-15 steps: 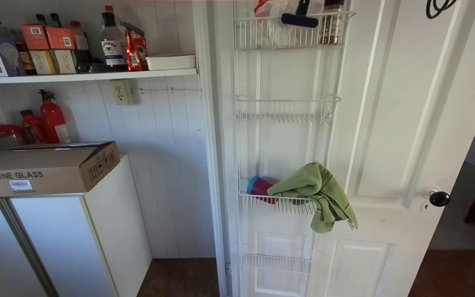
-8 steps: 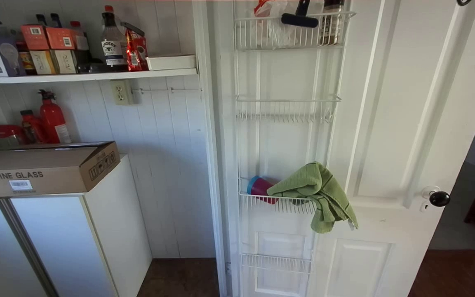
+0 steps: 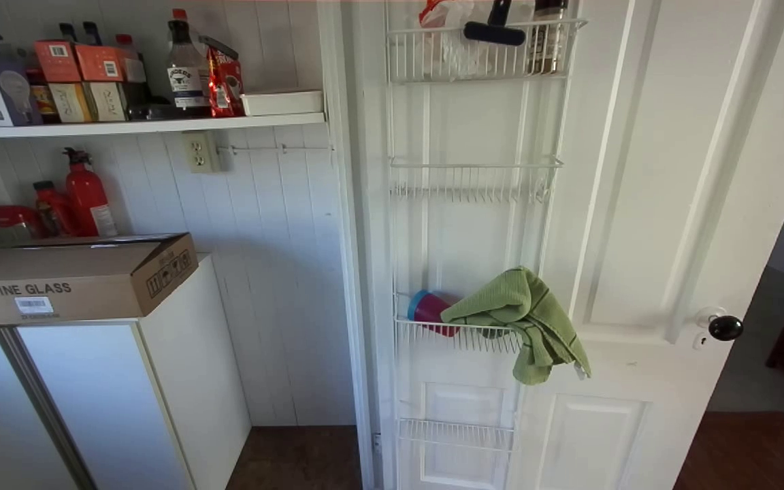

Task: Take the book off of the top shelf and place it on the empty shelf

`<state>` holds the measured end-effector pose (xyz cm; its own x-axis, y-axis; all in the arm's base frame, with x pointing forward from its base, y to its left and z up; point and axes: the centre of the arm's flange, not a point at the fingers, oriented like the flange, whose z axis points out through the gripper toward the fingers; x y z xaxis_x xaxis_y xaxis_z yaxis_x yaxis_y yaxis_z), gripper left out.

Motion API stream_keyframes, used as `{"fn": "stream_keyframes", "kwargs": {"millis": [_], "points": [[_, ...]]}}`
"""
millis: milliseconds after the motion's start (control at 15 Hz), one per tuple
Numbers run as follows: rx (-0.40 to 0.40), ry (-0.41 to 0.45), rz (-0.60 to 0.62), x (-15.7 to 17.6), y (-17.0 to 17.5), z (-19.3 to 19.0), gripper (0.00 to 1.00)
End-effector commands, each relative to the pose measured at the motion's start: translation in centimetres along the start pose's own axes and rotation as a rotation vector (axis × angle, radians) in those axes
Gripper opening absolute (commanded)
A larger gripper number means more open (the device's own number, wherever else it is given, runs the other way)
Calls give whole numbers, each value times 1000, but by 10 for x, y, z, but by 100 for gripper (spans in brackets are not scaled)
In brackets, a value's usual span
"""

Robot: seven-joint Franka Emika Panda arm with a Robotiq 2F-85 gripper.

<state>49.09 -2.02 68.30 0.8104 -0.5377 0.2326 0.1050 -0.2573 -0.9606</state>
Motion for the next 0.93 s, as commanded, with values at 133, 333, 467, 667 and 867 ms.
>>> {"fn": "stream_keyframes", "kwargs": {"millis": [133,333,467,667,867], "points": [[-9,51,45,5,-2,-45,5],[-13,34,67,1,8,-56,5],[-7,-12,84,-10,20,-56,5],[-12,-127,116,-35,45,-49,5],[-49,-220,150,-58,76,-48,5]]}}
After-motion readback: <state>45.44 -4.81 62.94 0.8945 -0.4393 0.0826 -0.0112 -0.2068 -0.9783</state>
